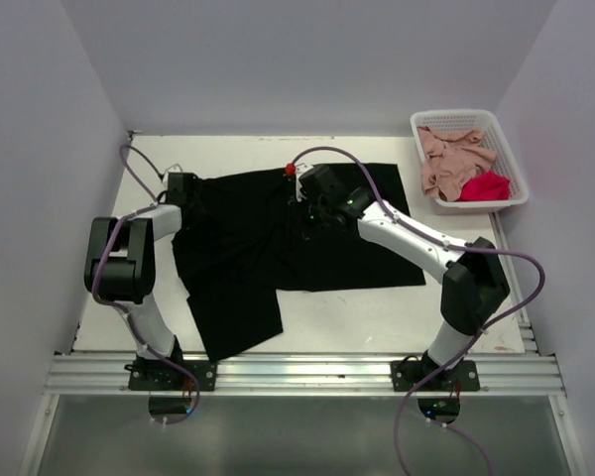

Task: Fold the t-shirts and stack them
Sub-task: Fold the flattened tshirt in 1/3 of the way

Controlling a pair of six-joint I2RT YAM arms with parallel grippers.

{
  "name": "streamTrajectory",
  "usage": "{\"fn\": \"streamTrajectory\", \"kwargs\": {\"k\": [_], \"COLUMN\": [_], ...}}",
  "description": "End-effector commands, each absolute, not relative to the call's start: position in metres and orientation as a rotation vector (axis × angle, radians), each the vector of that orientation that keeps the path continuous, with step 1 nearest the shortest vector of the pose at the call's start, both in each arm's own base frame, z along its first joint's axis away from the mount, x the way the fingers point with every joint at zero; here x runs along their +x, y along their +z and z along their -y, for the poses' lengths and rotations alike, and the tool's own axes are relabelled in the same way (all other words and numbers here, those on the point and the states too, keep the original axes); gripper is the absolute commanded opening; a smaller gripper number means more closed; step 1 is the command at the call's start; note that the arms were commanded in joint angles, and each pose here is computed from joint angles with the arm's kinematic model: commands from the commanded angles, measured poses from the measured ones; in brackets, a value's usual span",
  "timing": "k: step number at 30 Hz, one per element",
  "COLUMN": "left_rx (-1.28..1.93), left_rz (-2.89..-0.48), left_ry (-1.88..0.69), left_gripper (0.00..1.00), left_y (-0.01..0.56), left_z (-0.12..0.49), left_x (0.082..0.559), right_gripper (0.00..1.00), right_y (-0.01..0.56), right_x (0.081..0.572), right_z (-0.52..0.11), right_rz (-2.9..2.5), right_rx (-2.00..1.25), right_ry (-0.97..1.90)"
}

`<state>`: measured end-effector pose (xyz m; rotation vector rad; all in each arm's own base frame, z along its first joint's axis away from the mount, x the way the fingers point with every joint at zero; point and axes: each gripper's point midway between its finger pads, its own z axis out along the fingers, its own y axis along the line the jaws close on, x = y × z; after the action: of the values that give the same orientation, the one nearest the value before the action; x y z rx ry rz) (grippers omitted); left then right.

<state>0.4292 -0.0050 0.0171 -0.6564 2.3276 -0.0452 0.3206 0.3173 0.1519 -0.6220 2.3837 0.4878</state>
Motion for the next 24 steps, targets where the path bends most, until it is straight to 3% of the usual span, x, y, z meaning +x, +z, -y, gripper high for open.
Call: {"fn": "streamTrajectory", "kwargs": {"k": [1,16,24], "left_rx": [-0.706,-0.724,-0.791], "left_rz": [-2.355,-2.362,-2.367], "left_ry": [0.014,-0.056,-0.106], "left_gripper": [0.00,0.00,0.00], "left_y": [-0.004,0.003,-0.005], "left_z": [-0.013,-0.044,-0.067], "left_x": [0.435,0.492,0.496], "right_gripper": [0.00,0.00,0.00], "right_y": [0.173,0.140,0.120], "right_x": [0.332,0.401,0.427], "right_z": [-0.297,-0.181,-0.164], "right_rz": [-2.320,-2.423,-2.459], "right_rx": [-0.514,0.002,0.047], "right_ry": [0.391,0.035,-0.002]}}
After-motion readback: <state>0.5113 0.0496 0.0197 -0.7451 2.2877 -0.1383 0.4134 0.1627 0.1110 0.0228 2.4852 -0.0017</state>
